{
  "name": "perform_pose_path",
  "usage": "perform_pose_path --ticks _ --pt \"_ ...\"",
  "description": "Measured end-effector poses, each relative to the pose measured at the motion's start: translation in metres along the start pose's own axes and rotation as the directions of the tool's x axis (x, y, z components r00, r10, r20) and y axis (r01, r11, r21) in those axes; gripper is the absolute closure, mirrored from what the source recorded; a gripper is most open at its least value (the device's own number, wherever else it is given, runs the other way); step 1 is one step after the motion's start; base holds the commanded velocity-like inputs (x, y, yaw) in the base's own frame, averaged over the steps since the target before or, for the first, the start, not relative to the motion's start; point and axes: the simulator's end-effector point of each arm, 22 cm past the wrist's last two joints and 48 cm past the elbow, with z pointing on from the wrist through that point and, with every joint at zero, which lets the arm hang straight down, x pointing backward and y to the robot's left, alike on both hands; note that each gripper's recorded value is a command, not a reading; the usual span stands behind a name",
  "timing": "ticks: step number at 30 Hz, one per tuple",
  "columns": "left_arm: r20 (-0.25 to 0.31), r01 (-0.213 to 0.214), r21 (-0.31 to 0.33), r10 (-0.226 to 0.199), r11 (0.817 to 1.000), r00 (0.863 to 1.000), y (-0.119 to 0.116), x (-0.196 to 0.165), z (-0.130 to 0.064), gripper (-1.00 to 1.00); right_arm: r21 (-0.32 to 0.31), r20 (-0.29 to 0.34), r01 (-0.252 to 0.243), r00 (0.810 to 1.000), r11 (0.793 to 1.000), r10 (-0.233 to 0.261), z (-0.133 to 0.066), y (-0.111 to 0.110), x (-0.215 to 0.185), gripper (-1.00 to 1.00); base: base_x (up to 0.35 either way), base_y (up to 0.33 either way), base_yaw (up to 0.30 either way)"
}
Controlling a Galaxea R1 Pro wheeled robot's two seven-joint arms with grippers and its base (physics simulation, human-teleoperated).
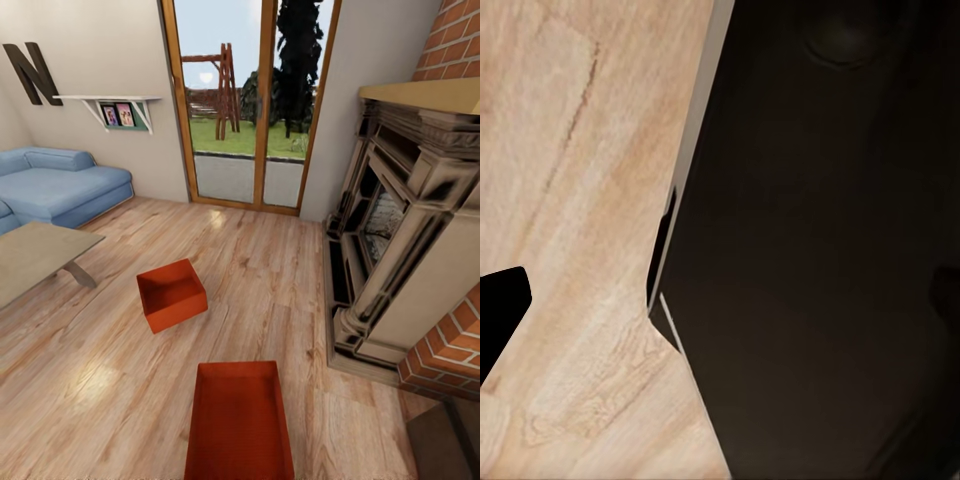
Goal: Move the two storage containers from the living room to the garage. In the garage, place one container on the floor and stack the other container on top of it (either order is fine).
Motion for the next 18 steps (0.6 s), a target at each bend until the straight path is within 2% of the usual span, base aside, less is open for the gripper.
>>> perform_pose_path --ticks 18 --pt "-0.028 -0.001 -0.008 0.001 1.0 1.0 0.003 0.011 0.0 -1.0 -0.007 -0.028 0.002 1.0 1.0 -0.003 0.0 0.003 0.011 -1.0 0.0 0.0 0.0"
